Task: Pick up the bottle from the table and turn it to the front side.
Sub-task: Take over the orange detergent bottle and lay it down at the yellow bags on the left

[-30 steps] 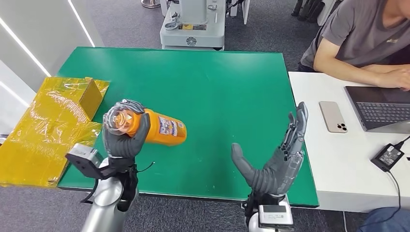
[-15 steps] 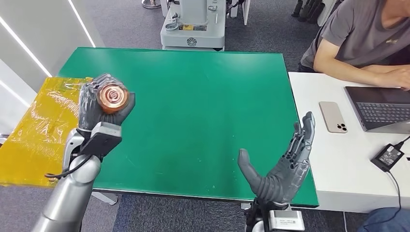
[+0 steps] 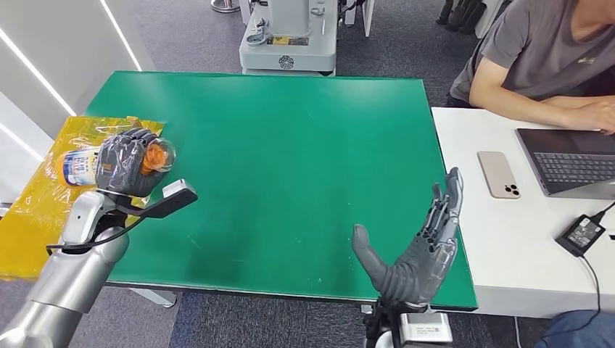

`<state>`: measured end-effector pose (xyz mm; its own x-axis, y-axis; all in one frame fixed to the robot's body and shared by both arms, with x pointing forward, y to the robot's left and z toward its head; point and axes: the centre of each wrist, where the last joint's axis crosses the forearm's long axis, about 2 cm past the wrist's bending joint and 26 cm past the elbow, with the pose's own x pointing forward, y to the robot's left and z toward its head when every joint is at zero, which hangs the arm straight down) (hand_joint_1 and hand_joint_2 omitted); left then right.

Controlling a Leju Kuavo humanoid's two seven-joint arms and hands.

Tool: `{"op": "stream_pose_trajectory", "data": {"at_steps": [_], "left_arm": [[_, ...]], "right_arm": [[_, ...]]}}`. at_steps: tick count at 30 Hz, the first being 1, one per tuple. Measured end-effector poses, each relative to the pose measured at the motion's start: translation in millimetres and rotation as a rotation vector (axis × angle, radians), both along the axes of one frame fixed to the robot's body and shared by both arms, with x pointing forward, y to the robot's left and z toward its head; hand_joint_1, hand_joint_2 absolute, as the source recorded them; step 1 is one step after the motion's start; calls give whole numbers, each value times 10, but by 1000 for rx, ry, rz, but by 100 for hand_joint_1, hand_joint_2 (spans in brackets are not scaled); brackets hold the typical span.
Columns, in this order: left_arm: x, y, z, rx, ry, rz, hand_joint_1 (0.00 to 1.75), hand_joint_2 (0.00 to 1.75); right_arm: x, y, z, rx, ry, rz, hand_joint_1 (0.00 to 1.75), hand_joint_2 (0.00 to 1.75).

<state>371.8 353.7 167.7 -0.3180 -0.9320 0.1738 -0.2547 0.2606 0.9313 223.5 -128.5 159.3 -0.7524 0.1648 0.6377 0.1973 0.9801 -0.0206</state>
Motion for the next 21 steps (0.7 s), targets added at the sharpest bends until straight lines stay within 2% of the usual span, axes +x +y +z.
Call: {"op": "stream_pose_trajectory", "data": {"at_steps": [5, 11, 14, 21], "left_arm": [[-53, 225, -170, 112, 26, 35, 175, 175], [-134, 453, -485, 208, 122, 47, 175, 175], [-155, 519, -577, 233, 159, 54, 175, 175], [-63, 623, -753, 409, 275, 12, 175, 175]], "right_arm": [[0, -2, 28, 32, 2, 3, 0, 175], [2, 18, 42, 60, 10, 18, 0, 175], [4, 29, 50, 60, 6, 25, 0, 175], [78, 98, 128, 61, -23, 57, 0, 175]]}}
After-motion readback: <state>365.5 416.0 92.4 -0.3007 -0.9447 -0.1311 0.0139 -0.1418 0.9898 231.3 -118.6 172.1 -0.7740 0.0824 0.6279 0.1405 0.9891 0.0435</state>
